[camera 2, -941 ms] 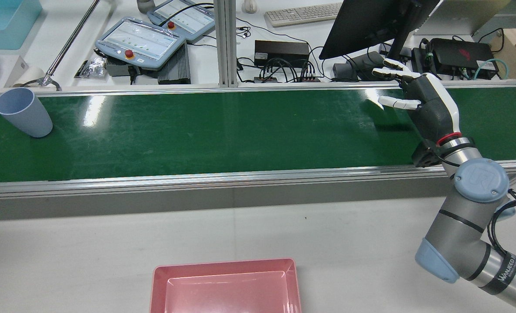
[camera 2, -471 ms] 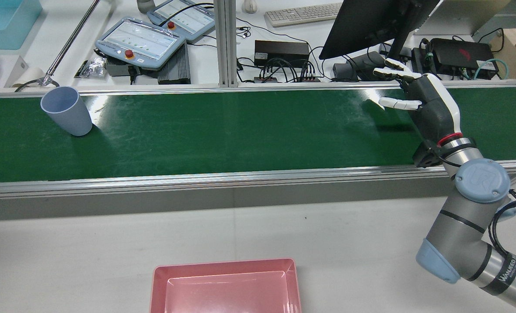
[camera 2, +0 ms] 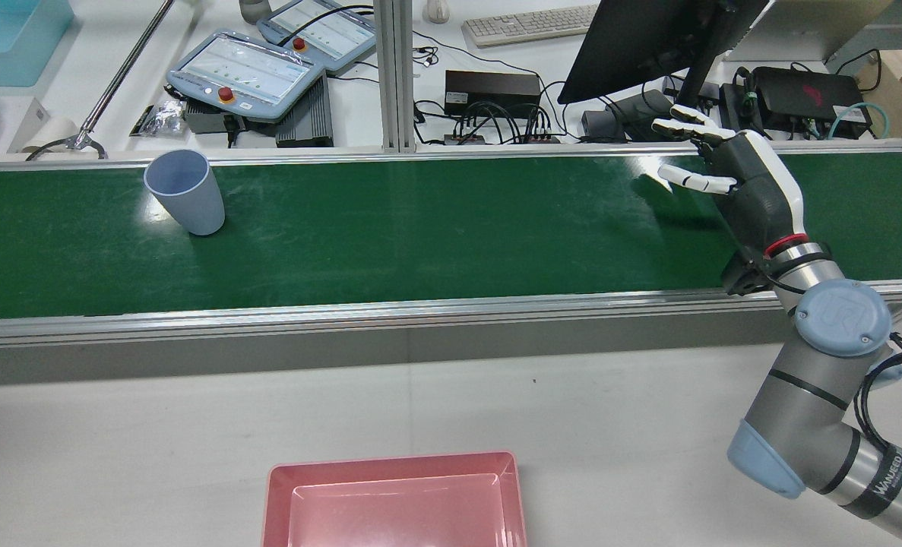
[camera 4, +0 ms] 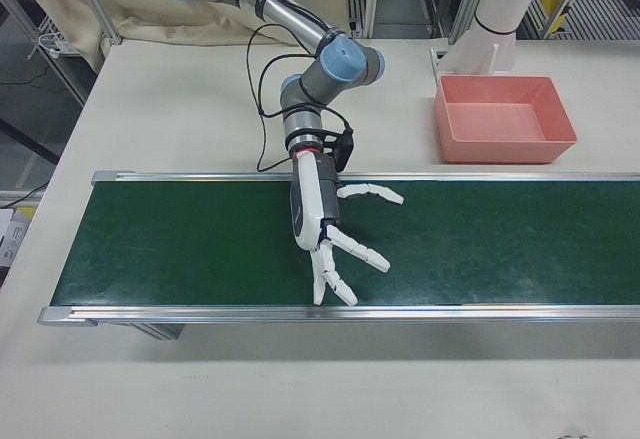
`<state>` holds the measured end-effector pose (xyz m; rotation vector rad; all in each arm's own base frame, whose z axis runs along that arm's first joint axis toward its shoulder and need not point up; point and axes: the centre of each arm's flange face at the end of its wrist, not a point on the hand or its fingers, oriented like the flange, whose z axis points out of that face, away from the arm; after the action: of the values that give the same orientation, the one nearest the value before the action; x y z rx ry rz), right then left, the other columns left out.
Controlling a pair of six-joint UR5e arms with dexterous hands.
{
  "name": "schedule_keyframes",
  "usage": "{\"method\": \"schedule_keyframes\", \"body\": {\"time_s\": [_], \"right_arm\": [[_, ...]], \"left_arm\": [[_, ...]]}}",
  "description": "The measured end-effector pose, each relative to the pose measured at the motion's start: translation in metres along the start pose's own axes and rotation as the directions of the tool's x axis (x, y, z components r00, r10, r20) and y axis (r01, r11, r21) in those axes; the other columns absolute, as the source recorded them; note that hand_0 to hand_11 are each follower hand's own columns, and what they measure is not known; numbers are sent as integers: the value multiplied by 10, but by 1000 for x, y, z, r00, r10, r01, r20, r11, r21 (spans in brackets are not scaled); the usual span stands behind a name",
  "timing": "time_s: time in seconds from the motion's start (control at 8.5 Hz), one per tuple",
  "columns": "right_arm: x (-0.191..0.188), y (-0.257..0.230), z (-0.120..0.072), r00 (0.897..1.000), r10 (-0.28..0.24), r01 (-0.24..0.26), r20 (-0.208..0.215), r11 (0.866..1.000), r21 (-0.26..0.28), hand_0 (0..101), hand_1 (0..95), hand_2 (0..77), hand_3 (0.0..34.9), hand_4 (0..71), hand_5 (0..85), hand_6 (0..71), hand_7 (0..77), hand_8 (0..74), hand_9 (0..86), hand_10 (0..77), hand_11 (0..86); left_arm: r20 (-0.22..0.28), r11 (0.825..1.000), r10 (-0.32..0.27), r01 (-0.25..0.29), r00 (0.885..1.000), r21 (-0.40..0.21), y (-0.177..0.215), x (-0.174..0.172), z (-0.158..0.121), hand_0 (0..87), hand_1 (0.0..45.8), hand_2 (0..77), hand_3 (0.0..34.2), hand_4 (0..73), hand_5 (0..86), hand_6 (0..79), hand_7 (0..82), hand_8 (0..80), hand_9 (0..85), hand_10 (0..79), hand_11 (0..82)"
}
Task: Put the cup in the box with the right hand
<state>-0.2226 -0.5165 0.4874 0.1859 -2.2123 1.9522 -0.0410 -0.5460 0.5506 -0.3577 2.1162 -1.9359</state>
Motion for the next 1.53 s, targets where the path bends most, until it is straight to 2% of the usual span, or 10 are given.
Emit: {"method": "schedule_keyframes", "body": {"time_s": [0.35,0.47,0.59,0.71,0.82,1.06,1.18,1.29,1.41,1.53], "right_arm": [[9,4,-5,1000,3,-3,-18,1000,-5,484,98,98,0,251,44,54,207,104,196,5,11],[10,6,-6,1000,4,-4,-19,1000,-7,484,158,147,0,235,44,54,207,104,196,5,11],[10,6,-6,1000,5,-5,-19,1000,-8,485,142,218,0,235,44,54,207,104,196,5,11],[11,7,-6,1000,5,-6,-20,1000,-9,485,142,218,0,213,44,54,213,104,196,5,11],[11,7,-7,1000,5,-5,-21,1000,-9,485,104,125,0,245,44,54,207,115,202,5,11],[14,6,-8,1000,1,-1,-26,1000,-6,492,109,60,0,267,44,54,213,115,202,5,11],[15,4,-9,1000,-5,5,-31,1000,-1,493,153,120,0,267,44,54,207,115,202,5,11],[16,2,-11,999,-10,10,-36,1000,5,497,76,71,0,267,44,54,213,115,202,5,11],[16,0,-12,999,-14,14,-39,1000,10,499,158,44,0,267,44,54,213,115,202,5,11],[15,-3,-14,999,-17,18,-42,1000,14,513,104,16,0,267,55,54,213,115,202,5,11]], "left_arm": [[0,1000,0,0,1000,1,0,0,0,0,5,5,0,11,5,5,5,0,0,0,0],[0,1000,0,0,1000,1,0,0,0,0,5,5,0,11,5,5,5,0,0,0,0],[-1,1000,0,0,1000,1,0,0,0,0,5,5,0,11,5,0,5,0,0,0,0],[-1,1000,0,0,1000,0,0,0,0,0,5,5,0,11,5,5,5,0,0,0,0],[-1,1000,1,-1,1000,0,1,1,0,0,5,5,0,11,5,0,5,0,0,0,0],[-1,1000,0,0,1000,0,0,1,0,0,5,5,0,11,5,5,5,0,0,0,0],[-1,1000,0,0,1000,0,0,1,0,0,5,5,0,11,0,5,5,0,0,0,0],[-1,1000,-1,1,1000,0,0,1,0,0,5,5,0,11,5,5,5,0,0,0,0],[-1,1000,0,0,1000,0,0,1,0,1,5,5,0,11,5,5,5,0,0,0,0],[-1,1000,0,0,1000,0,0,1,0,0,5,5,0,11,5,5,5,0,0,0,0]]}}
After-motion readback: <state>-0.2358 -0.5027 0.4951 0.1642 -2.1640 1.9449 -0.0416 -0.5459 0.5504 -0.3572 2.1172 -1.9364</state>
